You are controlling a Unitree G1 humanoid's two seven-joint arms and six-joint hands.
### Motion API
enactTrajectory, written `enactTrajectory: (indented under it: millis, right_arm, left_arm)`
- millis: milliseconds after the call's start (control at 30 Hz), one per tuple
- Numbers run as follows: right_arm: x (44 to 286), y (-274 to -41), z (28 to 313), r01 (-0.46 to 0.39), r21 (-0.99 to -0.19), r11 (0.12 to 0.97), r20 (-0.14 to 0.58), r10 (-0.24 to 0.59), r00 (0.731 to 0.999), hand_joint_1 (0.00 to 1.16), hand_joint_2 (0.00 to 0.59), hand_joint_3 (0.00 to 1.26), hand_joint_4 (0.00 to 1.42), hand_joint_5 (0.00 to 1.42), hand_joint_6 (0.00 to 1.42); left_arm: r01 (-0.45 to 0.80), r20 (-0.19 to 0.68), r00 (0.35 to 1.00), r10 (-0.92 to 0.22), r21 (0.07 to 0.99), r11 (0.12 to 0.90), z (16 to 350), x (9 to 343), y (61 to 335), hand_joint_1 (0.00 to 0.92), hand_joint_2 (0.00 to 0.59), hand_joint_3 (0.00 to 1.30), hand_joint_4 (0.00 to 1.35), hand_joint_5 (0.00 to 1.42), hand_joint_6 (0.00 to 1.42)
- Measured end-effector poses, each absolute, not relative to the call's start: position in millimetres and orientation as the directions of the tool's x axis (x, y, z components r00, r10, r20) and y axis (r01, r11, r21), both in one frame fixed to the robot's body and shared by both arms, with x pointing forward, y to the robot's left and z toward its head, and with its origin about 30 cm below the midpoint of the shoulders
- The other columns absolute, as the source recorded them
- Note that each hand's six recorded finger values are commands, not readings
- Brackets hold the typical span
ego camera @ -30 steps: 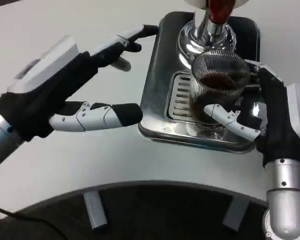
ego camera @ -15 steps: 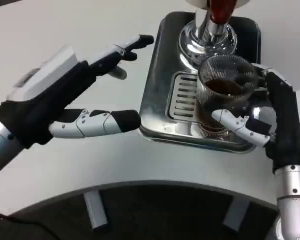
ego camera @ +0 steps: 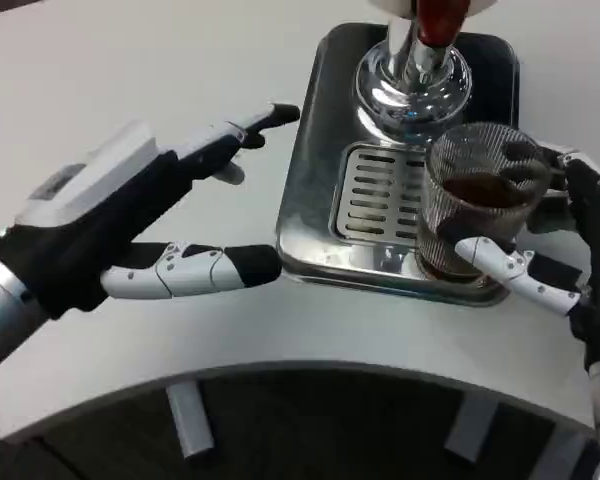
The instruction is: Grasp the cup under the faucet to collect the drink, then remove the cup.
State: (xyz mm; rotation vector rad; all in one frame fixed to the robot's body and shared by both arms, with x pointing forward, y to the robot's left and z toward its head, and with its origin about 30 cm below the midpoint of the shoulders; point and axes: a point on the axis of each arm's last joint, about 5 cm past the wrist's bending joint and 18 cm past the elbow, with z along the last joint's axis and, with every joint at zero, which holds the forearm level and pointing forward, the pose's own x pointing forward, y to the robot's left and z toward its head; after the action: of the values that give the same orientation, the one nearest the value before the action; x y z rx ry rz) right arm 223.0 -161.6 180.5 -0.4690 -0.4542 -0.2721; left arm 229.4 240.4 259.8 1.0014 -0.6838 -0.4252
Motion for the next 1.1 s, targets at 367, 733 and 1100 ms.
enactTrajectory:
  millis: [367, 733, 1100]
  right_arm:
    - [213, -168, 179, 0.345, -0.369, 0.863, 0.475, -0.144, 0.868, 0.80, 0.250, 0.67, 0.67, 0.68, 0.56]
    - [201, -174, 179, 0.333, -0.387, 0.860, 0.493, -0.112, 0.863, 0.80, 0.250, 0.69, 0.68, 0.69, 0.57]
    - [191, -177, 181, 0.309, -0.386, 0.869, 0.500, -0.084, 0.862, 0.80, 0.250, 0.69, 0.69, 0.70, 0.57]
  left_arm:
    - [0.040, 0.279, 0.753, -0.596, 0.885, 0.464, 250, 227, 242, 0.000, 0.083, 0.11, 0.04, 0.10, 0.26]
    - [0.036, 0.218, 0.790, -0.572, 0.916, 0.399, 245, 221, 238, 0.000, 0.084, 0.08, 0.00, 0.04, 0.20]
    - [0.027, 0.150, 0.813, -0.562, 0.956, 0.293, 242, 209, 225, 0.000, 0.084, 0.04, 0.00, 0.00, 0.16]
